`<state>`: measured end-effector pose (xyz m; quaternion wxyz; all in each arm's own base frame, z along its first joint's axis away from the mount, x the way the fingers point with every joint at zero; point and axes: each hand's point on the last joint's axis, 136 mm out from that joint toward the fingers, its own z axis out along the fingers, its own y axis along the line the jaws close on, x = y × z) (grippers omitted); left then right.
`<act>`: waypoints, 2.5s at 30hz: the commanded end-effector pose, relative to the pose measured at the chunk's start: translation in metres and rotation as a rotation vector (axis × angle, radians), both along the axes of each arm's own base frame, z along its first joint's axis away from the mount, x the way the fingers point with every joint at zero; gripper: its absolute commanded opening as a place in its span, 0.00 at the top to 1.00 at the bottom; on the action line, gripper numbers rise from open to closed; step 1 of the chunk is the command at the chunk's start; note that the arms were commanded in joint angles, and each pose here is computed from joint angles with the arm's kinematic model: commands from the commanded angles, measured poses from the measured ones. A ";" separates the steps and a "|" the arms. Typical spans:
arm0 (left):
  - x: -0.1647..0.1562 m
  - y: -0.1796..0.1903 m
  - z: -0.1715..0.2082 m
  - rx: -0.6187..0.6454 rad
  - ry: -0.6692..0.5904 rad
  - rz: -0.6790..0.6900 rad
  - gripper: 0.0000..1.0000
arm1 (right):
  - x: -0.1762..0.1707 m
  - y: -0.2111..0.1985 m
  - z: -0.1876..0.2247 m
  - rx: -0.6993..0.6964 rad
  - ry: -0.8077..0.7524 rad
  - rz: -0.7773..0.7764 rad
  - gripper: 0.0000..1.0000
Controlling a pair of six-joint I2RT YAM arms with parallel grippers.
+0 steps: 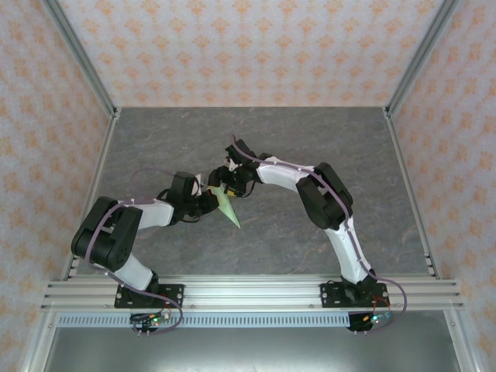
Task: Fold a paper plane with a square sheet of paper (fold left side to right side)
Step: Fold the wing for the fifth time at the center of the table.
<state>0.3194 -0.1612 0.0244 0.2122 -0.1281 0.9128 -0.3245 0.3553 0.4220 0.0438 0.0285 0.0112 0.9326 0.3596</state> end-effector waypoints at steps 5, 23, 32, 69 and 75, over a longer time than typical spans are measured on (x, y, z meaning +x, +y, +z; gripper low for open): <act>-0.010 0.006 -0.004 0.016 0.033 0.006 1.00 | -0.017 -0.010 -0.033 -0.116 0.056 0.022 0.31; -0.007 0.005 -0.032 0.029 0.082 0.014 1.00 | -0.003 0.001 0.010 -0.023 -0.041 0.001 0.31; -0.004 0.005 -0.031 0.037 0.083 0.013 1.00 | 0.009 -0.043 0.070 -0.061 -0.210 -0.058 0.28; 0.014 -0.004 -0.013 0.021 0.064 -0.014 1.00 | -0.076 -0.033 0.001 -0.031 -0.031 0.184 0.81; 0.016 -0.004 -0.012 0.018 0.062 -0.008 1.00 | -0.077 -0.032 -0.005 -0.007 -0.024 0.166 0.81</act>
